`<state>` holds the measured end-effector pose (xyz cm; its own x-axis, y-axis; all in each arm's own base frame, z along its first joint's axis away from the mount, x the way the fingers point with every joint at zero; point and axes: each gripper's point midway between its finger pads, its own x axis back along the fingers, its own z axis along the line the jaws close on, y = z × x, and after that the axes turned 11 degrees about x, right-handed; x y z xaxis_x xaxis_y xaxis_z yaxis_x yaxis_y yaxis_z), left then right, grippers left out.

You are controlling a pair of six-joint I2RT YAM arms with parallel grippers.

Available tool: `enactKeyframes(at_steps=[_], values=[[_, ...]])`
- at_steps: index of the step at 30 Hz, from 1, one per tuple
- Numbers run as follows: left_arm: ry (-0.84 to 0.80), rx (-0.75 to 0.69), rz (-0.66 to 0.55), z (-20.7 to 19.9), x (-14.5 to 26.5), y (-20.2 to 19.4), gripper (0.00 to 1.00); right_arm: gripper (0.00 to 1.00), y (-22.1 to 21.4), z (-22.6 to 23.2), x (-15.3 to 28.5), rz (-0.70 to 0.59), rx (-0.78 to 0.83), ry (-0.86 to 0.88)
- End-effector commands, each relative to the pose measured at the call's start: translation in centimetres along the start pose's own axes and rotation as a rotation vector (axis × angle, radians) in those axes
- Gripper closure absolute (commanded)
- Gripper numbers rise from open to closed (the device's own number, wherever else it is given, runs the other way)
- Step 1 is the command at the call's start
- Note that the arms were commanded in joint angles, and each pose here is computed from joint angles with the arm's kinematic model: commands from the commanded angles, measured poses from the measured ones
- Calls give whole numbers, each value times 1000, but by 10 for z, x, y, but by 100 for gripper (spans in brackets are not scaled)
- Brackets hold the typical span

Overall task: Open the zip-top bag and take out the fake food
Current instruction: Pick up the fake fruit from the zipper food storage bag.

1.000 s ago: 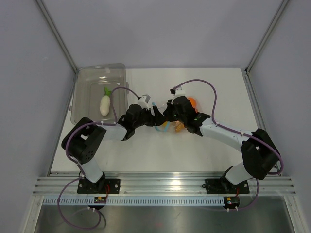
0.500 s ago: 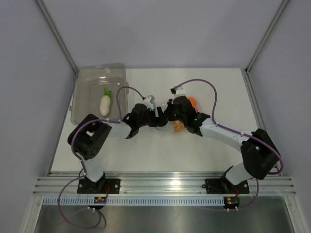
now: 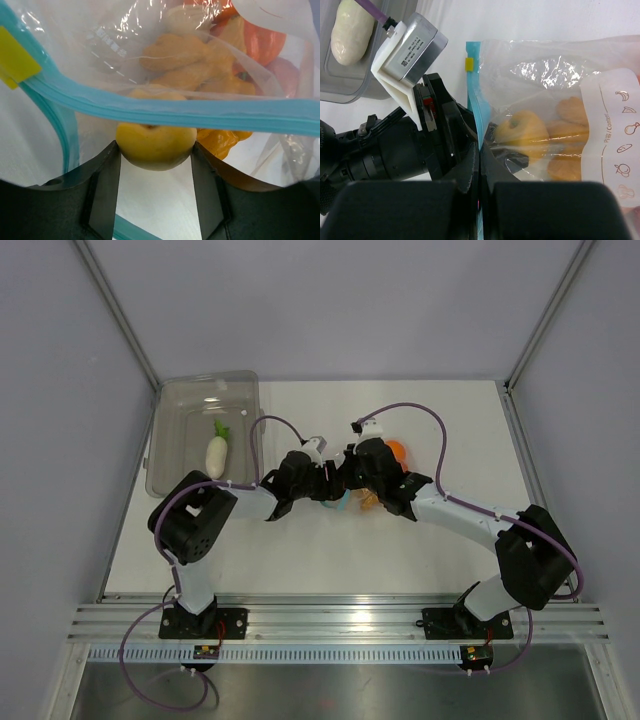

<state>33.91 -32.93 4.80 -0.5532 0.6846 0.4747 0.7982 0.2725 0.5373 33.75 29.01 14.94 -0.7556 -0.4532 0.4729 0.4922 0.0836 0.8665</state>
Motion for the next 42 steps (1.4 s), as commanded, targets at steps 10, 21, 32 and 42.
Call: enactKeyframes(at_steps=[10,21,32,42], values=[[-67,-31,-53,-26,5,20,57,100,29,-14,1,-93,-12,-94],[-96,-40,-89,-38,22,30,58,100,18,-56,-20,-38,-52,-163],[-45,15,-109,-22,41,43,58,100,20,-75,-20,-35,-63,-208],[-49,54,-199,-12,79,78,58,100,22,-75,-16,-38,-68,-197]])
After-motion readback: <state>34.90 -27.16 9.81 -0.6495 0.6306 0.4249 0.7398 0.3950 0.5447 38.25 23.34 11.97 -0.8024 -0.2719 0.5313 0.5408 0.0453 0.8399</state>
